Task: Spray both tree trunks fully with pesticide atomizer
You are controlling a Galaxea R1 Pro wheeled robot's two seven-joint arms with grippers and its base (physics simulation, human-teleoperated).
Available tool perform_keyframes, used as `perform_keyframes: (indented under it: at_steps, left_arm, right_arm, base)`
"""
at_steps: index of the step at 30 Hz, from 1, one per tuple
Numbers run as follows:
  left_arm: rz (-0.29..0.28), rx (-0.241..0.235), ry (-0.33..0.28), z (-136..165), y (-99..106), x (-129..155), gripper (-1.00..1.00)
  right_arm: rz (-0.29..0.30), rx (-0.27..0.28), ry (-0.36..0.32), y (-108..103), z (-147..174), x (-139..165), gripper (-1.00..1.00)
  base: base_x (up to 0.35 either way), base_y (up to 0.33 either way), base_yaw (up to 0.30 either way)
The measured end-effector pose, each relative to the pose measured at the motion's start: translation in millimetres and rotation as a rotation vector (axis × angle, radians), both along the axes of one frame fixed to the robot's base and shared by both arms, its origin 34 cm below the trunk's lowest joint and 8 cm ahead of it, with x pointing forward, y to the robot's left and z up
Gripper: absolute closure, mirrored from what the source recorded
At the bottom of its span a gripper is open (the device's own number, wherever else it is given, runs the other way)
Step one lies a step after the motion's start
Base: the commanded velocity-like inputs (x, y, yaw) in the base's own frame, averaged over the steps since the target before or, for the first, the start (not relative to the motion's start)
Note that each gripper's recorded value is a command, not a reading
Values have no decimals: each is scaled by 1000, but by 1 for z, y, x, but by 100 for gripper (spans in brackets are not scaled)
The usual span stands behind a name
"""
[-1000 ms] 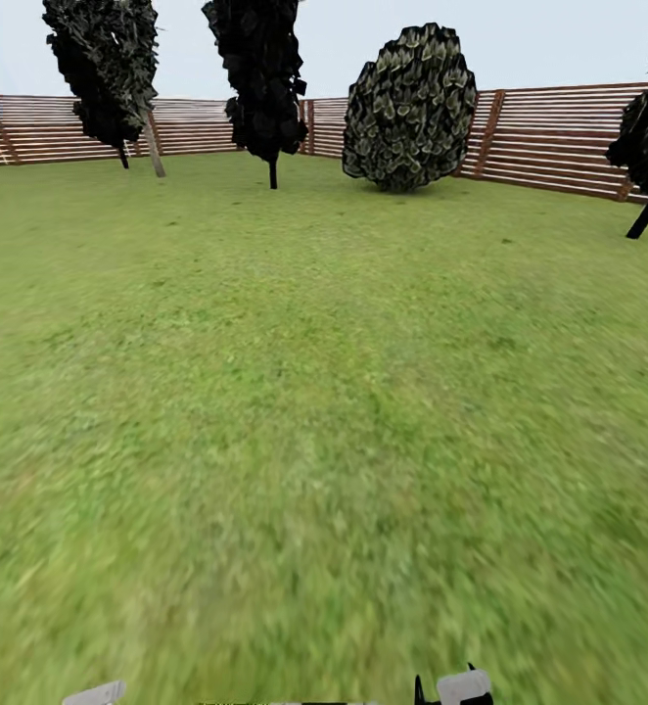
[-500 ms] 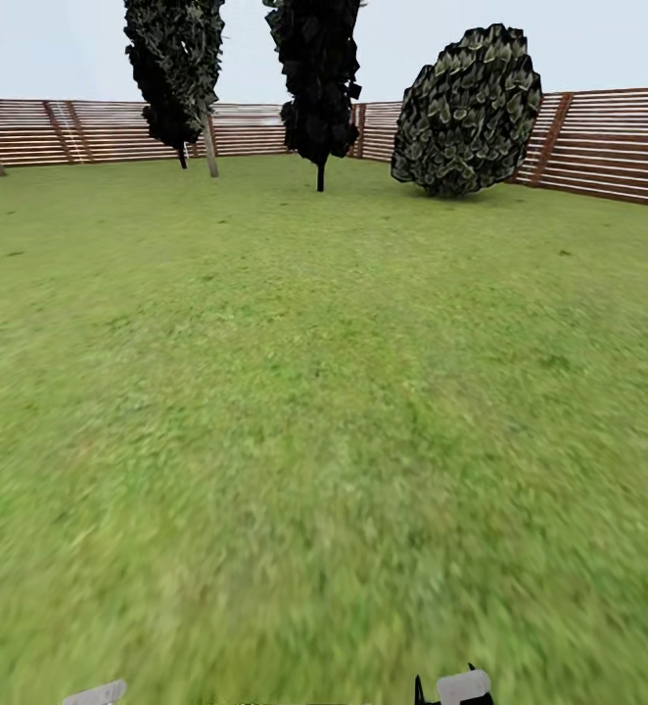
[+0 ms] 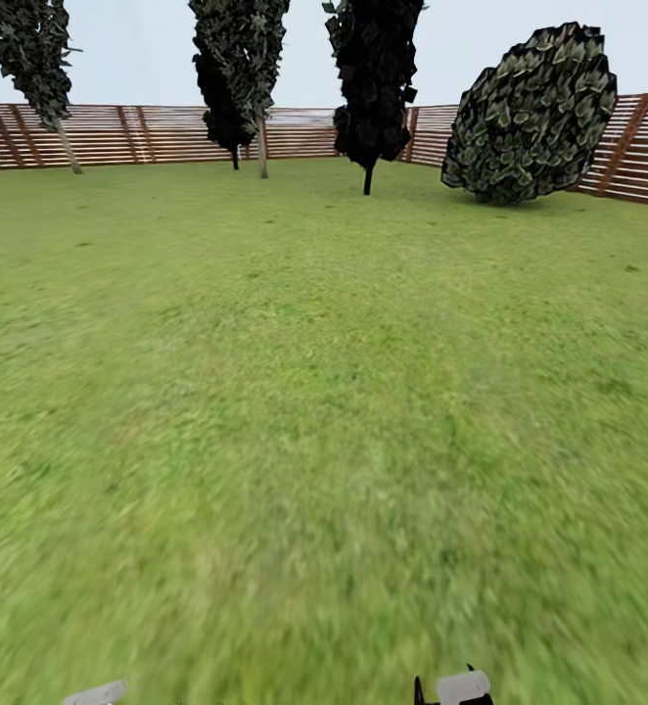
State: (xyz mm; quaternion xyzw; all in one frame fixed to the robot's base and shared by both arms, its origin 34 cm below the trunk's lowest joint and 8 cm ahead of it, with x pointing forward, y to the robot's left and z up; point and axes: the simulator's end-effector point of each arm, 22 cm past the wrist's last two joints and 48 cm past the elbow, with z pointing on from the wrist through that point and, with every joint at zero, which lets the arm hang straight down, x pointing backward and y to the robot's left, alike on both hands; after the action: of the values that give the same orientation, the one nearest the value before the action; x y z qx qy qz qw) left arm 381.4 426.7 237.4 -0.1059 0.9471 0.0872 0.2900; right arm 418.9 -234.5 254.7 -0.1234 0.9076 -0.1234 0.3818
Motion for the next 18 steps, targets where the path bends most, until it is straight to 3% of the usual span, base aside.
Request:
perform_keyframes:
  at_steps: [5,18]
  left_arm:
    - [0,0,-3,1,0,1,100]
    - [0,0,-13,4,0,5,100]
  right_arm:
    - [1,17,-3,12,1,1,-100]
    - [0,19,-14,14,5,4,-100]
  base:
    - [0,0,280]
    - [0,0,275]
